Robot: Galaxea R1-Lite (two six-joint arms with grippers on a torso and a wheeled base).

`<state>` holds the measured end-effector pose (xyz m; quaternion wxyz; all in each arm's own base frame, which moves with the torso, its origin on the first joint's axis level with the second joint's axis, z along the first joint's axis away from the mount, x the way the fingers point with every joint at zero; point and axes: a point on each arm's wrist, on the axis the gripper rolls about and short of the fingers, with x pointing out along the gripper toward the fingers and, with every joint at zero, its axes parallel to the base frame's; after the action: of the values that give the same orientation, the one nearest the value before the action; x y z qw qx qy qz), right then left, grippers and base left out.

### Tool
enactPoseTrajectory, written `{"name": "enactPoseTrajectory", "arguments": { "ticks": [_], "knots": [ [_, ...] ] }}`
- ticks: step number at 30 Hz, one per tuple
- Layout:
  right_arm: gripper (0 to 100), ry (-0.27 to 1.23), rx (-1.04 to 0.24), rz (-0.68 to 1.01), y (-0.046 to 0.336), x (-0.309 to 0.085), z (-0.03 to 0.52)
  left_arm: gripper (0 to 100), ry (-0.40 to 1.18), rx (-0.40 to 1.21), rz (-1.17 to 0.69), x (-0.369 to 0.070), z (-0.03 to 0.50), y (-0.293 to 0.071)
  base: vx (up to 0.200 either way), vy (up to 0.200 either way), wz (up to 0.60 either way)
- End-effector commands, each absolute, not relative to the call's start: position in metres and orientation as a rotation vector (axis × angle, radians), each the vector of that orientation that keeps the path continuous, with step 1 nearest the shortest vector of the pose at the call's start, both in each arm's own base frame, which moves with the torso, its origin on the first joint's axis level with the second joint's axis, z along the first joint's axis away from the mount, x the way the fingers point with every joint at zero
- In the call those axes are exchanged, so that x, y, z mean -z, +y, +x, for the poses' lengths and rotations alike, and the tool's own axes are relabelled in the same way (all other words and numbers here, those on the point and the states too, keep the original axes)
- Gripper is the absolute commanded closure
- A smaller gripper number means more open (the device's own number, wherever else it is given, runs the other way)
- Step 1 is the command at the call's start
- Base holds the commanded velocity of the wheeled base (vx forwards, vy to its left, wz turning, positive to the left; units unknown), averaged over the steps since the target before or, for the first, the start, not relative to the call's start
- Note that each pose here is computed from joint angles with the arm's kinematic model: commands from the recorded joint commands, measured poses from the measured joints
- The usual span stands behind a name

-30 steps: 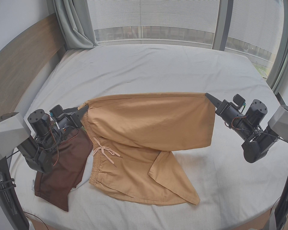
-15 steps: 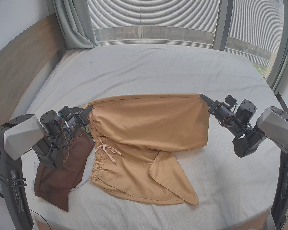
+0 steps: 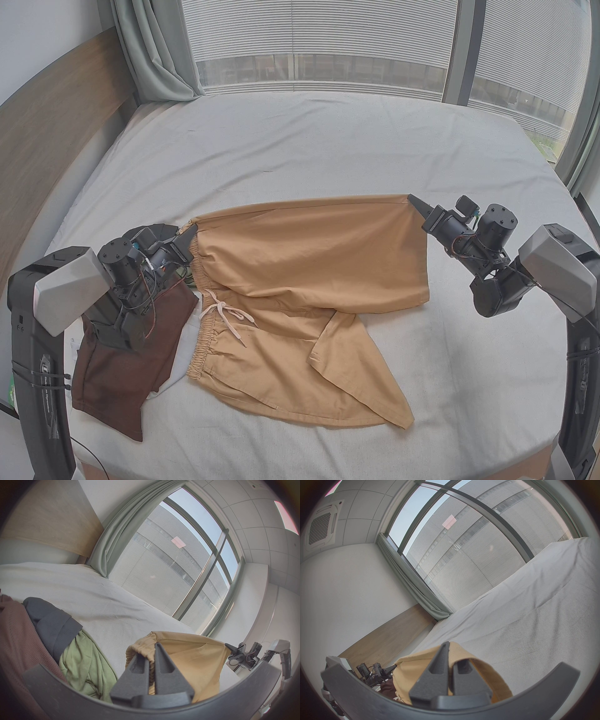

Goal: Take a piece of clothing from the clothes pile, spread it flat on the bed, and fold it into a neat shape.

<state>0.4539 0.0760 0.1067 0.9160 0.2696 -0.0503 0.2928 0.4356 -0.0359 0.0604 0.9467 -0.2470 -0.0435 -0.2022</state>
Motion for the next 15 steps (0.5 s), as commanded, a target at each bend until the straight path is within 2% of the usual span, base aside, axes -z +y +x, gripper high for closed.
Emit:
{"name": "enactPoseTrajectory", "arguments": {
  "ticks": [1,15],
  "knots": [
    [100,-0.086,-0.599,0.556,0.079,-0.091,0.467,100,-0.088,0.408,-0.533,-0.052,0.444,-0.035,0.0,0.0,0.0],
    [100,-0.105,-0.602,0.553,0.08,-0.094,0.483,100,-0.091,0.411,-0.555,-0.044,0.452,-0.036,0.0,0.0,0.0]
  ]
}}
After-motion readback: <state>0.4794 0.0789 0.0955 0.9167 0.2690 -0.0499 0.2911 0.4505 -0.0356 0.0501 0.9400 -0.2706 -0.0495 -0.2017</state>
